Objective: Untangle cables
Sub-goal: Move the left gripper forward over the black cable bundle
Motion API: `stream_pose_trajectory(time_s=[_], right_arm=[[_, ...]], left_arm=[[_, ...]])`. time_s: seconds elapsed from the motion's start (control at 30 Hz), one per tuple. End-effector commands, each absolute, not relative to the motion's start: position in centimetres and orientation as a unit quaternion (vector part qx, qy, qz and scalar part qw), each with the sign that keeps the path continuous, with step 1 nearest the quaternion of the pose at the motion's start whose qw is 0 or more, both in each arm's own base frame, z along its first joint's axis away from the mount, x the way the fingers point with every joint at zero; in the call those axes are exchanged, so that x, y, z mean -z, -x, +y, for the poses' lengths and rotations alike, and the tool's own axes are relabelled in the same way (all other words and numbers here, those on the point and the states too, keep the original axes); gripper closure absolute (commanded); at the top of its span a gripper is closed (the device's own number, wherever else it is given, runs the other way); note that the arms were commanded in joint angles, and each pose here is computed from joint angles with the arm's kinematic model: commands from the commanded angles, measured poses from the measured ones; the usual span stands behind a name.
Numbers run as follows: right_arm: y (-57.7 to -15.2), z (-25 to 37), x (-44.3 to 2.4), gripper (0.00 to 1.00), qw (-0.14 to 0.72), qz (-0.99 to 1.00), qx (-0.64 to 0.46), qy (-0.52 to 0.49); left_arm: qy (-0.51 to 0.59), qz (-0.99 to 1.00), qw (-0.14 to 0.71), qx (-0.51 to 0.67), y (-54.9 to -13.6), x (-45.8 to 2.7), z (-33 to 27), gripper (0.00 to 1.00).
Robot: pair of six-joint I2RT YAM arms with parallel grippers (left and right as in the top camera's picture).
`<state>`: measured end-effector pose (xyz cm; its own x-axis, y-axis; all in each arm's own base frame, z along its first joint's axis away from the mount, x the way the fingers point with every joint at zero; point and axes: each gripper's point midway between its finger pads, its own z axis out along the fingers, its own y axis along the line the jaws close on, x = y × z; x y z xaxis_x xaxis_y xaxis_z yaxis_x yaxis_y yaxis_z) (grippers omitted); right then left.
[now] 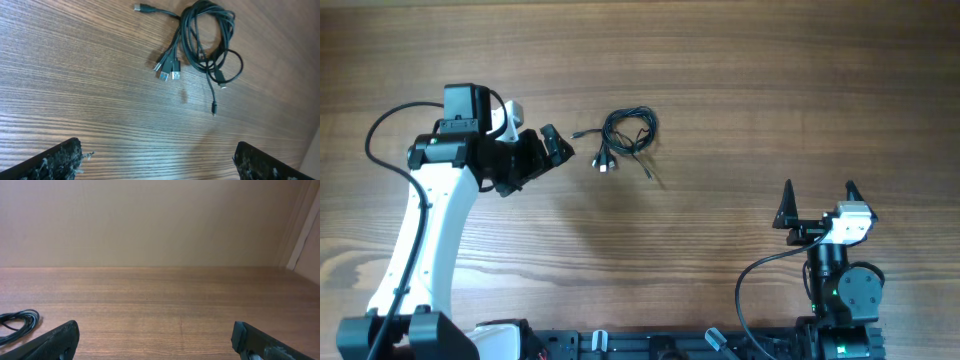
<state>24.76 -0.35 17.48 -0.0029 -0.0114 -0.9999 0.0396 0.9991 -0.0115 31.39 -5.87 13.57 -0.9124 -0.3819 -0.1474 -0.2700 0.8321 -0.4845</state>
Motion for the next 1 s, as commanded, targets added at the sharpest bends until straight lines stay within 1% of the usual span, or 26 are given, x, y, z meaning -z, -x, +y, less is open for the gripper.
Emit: stream_pose_trajectory(time_s=[0.0, 0.1, 0.33, 0.43, 0.6, 0.67, 0.97], right_arm=[[-24.7, -0.7, -17.8, 0.00, 0.711, 0.703, 0.019, -0.022], [-24.7, -0.7, -17.8, 0.00, 0.711, 0.703, 0.019, -0.022], [-24.7, -0.7, -17.8, 0.00, 0.711, 0.703, 0.019, -0.021], [-24.7, -0.7, -17.8, 0.00, 0.711, 0.703, 0.019, -0.022], [-24.7, -0.7, -17.8, 0.00, 0.711, 0.703, 0.019, -0.022], [-24.7, -0.7, -17.8, 0.00, 0.711, 0.703, 0.019, -0.021], [-24.7, -0.7, -17.8, 0.00, 0.711, 0.703, 0.019, -0.022]], left_arm=[[0.190, 0.952, 0.108, 0.215, -31.9, -12.6, -5.4, 0.00], [0.206, 0.956, 0.117, 0.175, -32.4, -11.8, -4.4, 0.00], [0.176, 0.960, 0.127, 0.179, -33.7, -11.1, -6.2, 0.00], [0.188, 0.962, 0.125, 0.152, -33.8, -10.3, -6.3, 0.00], [0.173, 0.966, 0.126, 0.143, -33.7, -10.2, -7.3, 0.00], [0.188, 0.966, 0.130, 0.125, -33.7, -10.0, -7.0, 0.00], [0.170, 0.968, 0.137, 0.120, -33.8, -10.1, -8.3, 0.00]])
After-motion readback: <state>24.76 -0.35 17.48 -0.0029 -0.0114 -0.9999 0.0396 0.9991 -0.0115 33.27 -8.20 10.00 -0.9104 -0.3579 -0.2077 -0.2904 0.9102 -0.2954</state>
